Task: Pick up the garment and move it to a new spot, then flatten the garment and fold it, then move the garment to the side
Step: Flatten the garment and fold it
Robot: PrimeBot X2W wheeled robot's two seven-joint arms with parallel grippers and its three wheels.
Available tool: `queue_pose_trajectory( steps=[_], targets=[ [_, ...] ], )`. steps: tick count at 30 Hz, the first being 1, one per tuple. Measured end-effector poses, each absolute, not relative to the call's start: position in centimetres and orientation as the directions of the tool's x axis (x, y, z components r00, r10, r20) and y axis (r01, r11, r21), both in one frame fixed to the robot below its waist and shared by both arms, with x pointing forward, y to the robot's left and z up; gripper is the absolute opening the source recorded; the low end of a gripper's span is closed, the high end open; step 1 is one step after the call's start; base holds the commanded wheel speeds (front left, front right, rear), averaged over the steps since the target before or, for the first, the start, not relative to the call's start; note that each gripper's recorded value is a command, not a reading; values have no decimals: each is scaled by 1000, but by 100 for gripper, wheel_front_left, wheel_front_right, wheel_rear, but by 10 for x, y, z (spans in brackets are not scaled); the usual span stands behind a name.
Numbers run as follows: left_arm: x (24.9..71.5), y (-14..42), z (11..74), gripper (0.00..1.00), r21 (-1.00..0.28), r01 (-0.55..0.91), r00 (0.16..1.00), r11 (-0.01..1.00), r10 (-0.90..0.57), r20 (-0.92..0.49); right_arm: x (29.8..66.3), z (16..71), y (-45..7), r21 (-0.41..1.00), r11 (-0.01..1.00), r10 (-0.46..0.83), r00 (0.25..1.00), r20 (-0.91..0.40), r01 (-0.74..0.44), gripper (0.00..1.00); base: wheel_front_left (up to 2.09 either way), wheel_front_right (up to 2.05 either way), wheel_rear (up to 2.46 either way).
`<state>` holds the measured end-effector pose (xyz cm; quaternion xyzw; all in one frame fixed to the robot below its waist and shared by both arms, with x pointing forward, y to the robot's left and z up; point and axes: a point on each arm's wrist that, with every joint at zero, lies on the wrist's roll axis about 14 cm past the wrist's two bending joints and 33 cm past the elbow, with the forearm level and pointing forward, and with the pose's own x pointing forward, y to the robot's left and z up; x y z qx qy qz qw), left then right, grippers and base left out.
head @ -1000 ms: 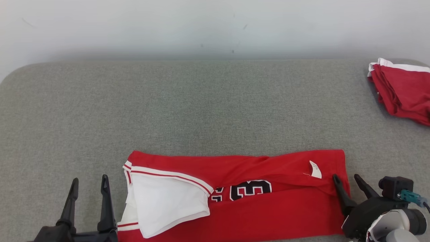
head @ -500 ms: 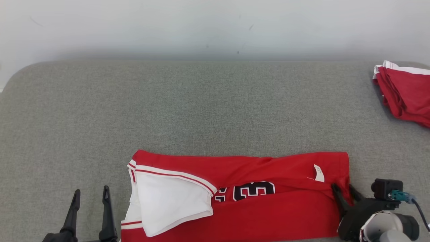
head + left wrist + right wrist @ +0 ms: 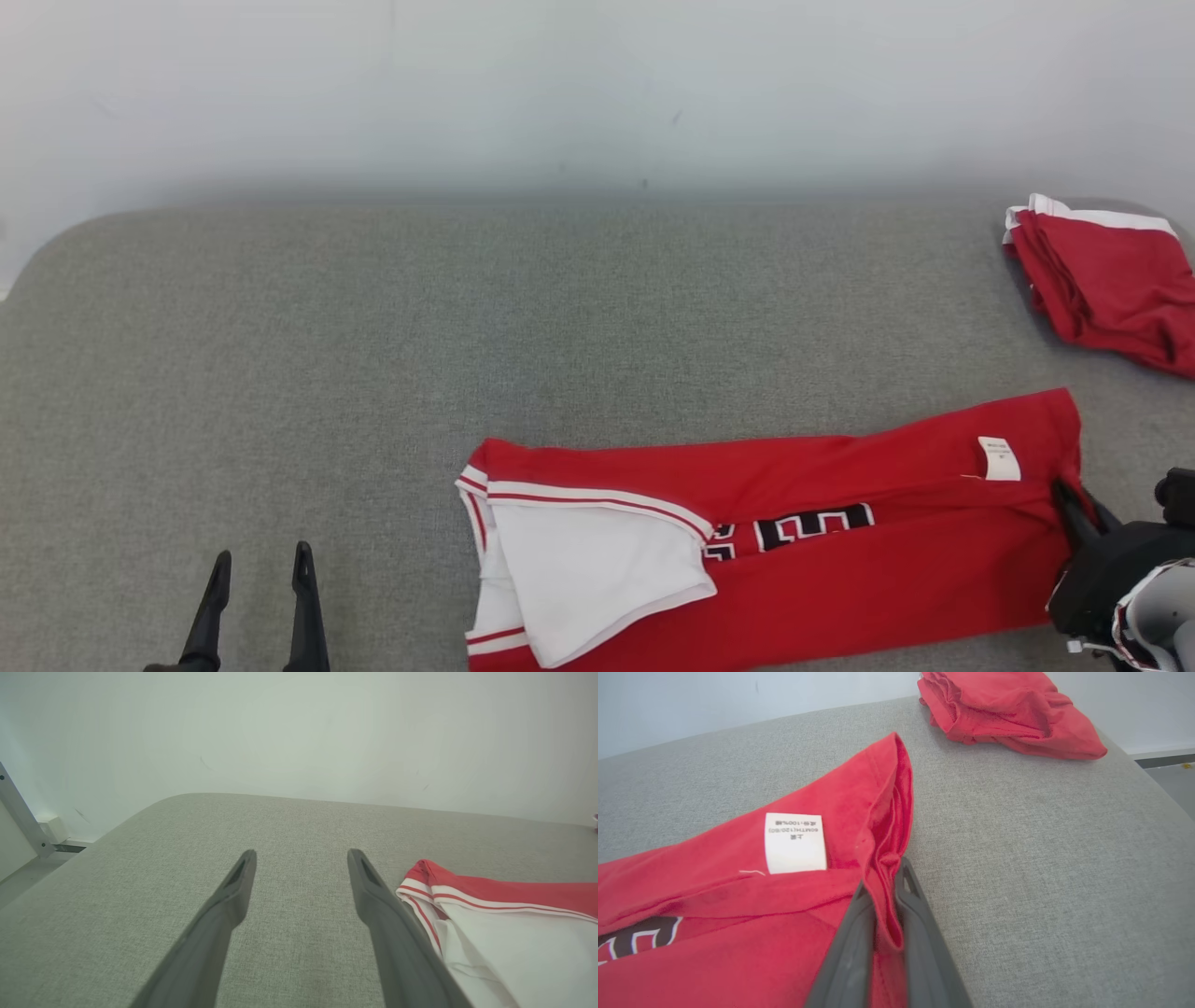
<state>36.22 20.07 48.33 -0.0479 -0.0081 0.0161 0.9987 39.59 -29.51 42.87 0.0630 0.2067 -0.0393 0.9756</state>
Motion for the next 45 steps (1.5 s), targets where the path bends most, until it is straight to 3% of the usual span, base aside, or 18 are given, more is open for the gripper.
queue_pose_trajectory(
  steps=[6, 16, 24, 29, 45],
  targets=[
    [356, 199, 482, 100, -105, -37, 999, 994, 38, 9, 394, 447, -291, 85, 995, -23, 924, -382, 60, 0, 0, 0, 0],
    [352, 192, 484, 100, -112, -19, 1000, 994, 20, 14, 396, 498, -190, 189, 960, 251, 935, -252, -207, 0, 0, 0, 0],
    [352, 191, 481, 100, -118, -21, 1000, 993, 21, 5, 393, 521, -84, 309, 853, 484, 858, -173, -420, 0, 0, 0, 0],
    [352, 190, 478, 100, -123, -24, 1000, 992, 23, -4, 393, 520, -33, 355, 794, 572, 804, -163, -493, 0, 0, 0, 0],
    [352, 205, 472, 100, -143, -81, 997, 986, 78, -27, 399, 466, 42, 340, 726, 684, 679, -267, -597, 0, 0, 0, 0]
  ],
)
